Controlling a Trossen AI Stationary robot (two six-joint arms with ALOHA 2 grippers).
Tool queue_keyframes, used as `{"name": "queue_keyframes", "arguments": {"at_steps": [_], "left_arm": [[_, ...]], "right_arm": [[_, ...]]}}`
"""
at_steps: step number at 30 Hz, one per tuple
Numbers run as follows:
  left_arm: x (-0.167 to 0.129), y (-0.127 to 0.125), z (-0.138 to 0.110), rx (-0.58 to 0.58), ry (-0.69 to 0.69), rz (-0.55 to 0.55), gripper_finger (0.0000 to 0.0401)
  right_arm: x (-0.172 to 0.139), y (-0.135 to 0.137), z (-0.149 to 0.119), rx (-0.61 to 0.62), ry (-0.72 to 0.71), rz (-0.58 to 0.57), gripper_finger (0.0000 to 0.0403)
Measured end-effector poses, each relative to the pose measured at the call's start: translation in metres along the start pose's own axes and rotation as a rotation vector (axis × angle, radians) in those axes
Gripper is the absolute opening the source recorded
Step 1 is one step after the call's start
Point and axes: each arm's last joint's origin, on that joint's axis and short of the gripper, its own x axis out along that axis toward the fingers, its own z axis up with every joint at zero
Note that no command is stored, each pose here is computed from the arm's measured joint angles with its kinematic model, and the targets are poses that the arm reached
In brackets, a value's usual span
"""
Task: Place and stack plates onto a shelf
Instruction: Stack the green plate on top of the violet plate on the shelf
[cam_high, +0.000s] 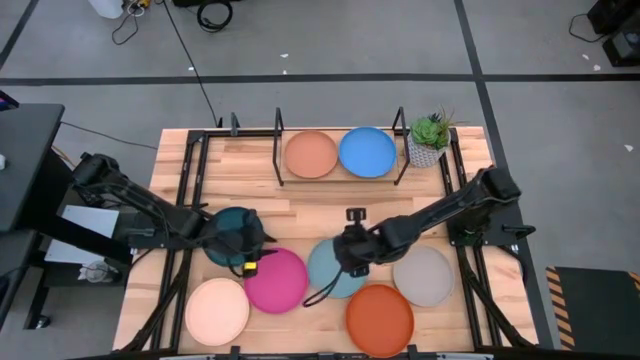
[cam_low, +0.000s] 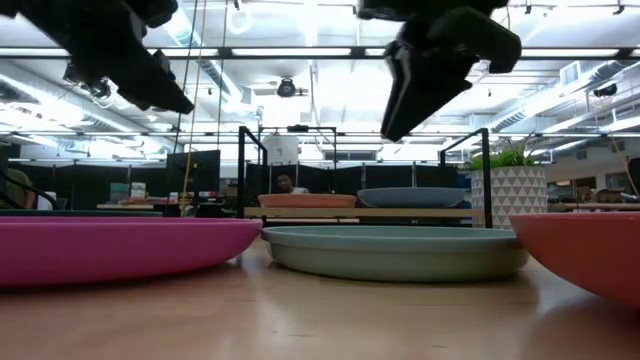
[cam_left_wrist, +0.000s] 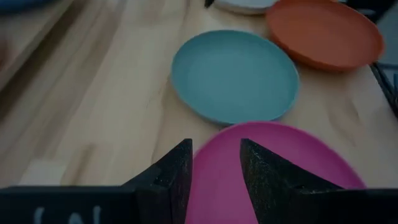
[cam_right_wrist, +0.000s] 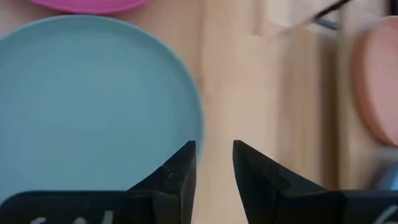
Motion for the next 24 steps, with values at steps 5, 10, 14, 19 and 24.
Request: {"name": "queue_keyframes", "arguments": {"at_steps": [5,10,14,19,24], "left_arm": [[-0.003,0.006,0.002,-0.188,0.097,0.076,0.0142],[-0.003,0.021,-0.008,-0.381,0.227,0.176,0.0142],[0.002,0.028,-0.013,-0.480,0.295,0.220,0.0142],[0.018,0.034,-0.012,-0.528,0.384,0.264,0.0141],[0.034,0.031,-0.003,-0.501,0.494,0.357,0.0141]], "right_arm": [[0.003,-0.007,-0.024,0.036,-0.102,-0.044,0.0112],[0.009,-0.016,-0.042,0.048,-0.178,-0.089,0.0112],[0.013,-0.025,-0.050,0.036,-0.217,-0.121,0.0112],[0.020,-0.034,-0.050,0.038,-0.279,-0.149,0.0112],[0.026,-0.038,-0.051,0.024,-0.338,-0.173,0.0112]]}}
